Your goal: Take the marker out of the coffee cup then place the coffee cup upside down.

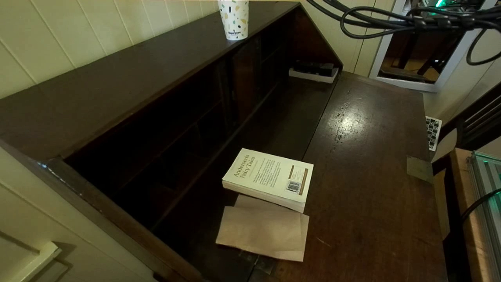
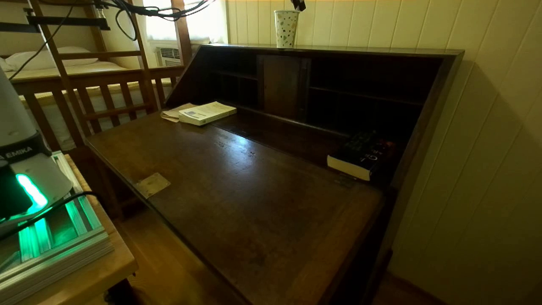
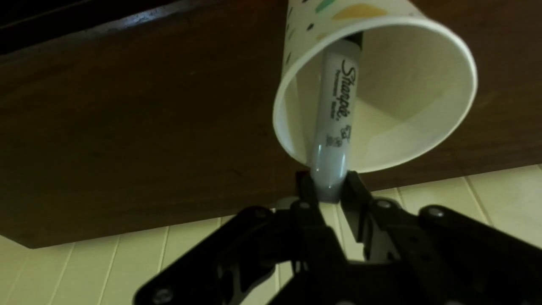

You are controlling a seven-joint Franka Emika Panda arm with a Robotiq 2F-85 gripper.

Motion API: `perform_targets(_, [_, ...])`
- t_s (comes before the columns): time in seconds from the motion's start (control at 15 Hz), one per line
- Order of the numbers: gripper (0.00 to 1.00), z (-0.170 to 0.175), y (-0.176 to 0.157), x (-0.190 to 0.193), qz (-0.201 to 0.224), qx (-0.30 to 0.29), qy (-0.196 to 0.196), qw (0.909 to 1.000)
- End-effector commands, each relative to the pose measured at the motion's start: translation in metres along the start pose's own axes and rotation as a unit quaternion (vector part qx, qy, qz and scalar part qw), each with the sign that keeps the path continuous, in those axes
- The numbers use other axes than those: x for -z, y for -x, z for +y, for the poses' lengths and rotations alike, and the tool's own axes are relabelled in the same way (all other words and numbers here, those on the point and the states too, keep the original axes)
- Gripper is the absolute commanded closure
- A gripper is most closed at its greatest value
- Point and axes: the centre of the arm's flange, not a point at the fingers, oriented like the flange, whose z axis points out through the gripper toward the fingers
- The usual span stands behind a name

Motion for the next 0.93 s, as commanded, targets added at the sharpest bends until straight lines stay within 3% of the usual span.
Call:
perform_targets(0.0, [0.94, -0.004, -0.011, 0.011, 0.010, -0.012, 0.007, 0.9999])
perform_targets(0.87, [0.94, 0.013, -0.037, 0.065, 0.054, -0.059, -0.012, 0.9967])
